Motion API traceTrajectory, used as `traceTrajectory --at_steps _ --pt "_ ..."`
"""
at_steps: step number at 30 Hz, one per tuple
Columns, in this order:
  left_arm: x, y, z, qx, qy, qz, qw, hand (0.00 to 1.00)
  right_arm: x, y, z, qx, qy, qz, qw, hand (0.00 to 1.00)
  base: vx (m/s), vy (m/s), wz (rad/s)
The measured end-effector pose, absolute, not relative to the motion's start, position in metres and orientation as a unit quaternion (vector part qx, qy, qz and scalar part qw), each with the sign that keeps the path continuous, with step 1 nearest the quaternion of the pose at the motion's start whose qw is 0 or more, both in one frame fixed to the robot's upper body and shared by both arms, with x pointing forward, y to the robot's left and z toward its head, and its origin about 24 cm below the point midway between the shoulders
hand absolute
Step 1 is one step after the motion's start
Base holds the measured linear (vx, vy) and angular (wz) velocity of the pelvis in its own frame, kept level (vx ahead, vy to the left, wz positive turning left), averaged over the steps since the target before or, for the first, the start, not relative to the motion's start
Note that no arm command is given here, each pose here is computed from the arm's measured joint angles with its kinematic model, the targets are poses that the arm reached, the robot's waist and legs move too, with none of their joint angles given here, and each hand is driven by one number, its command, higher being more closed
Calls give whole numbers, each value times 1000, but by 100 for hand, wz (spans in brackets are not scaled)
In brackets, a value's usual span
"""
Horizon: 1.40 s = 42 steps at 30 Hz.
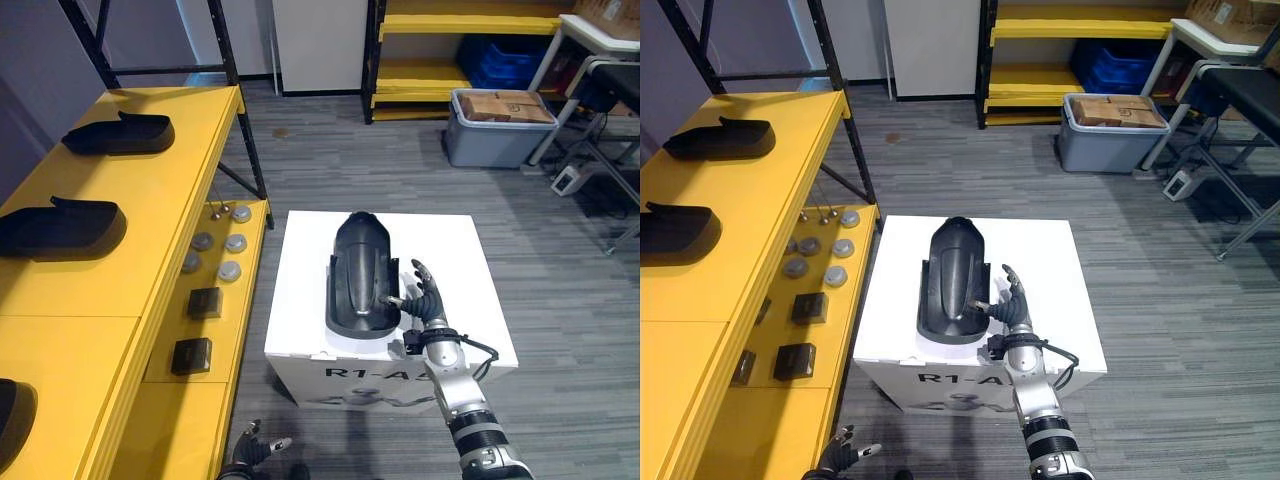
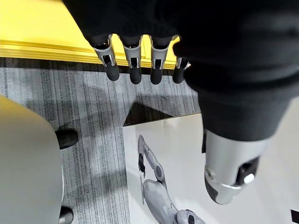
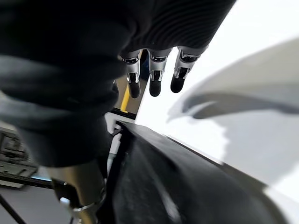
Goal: Walk over and take plastic housings, then place them on the shelf
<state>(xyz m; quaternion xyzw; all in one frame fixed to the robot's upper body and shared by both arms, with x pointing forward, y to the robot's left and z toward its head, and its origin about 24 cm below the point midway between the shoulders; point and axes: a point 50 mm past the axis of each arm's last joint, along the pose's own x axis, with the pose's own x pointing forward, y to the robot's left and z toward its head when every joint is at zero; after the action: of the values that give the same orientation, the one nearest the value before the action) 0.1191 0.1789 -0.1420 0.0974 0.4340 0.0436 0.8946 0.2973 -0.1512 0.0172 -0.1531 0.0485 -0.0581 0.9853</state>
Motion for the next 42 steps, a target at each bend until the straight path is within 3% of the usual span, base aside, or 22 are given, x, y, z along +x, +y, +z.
traceTrajectory --at_steps 14,15,21,32,42 --pt "120 180 -142 106 438 63 891 0 309 -133 19 -216 68 -100 969 0 -27 6 1" --pt "120 180 -142 106 438 63 890 0 309 -133 19 -214 70 -104 969 100 0 0 0" --pt "121 180 -142 107 442 63 888 0 313 -148 21 -206 89 -147 963 100 -5 0 -2" --pt "121 179 -142 105 443 60 888 0 311 -151 17 -203 112 -145 962 100 -6 -1 -3" --pt "120 181 -142 98 444 71 888 0 299 -157 40 -182 56 -174 966 100 0 0 0"
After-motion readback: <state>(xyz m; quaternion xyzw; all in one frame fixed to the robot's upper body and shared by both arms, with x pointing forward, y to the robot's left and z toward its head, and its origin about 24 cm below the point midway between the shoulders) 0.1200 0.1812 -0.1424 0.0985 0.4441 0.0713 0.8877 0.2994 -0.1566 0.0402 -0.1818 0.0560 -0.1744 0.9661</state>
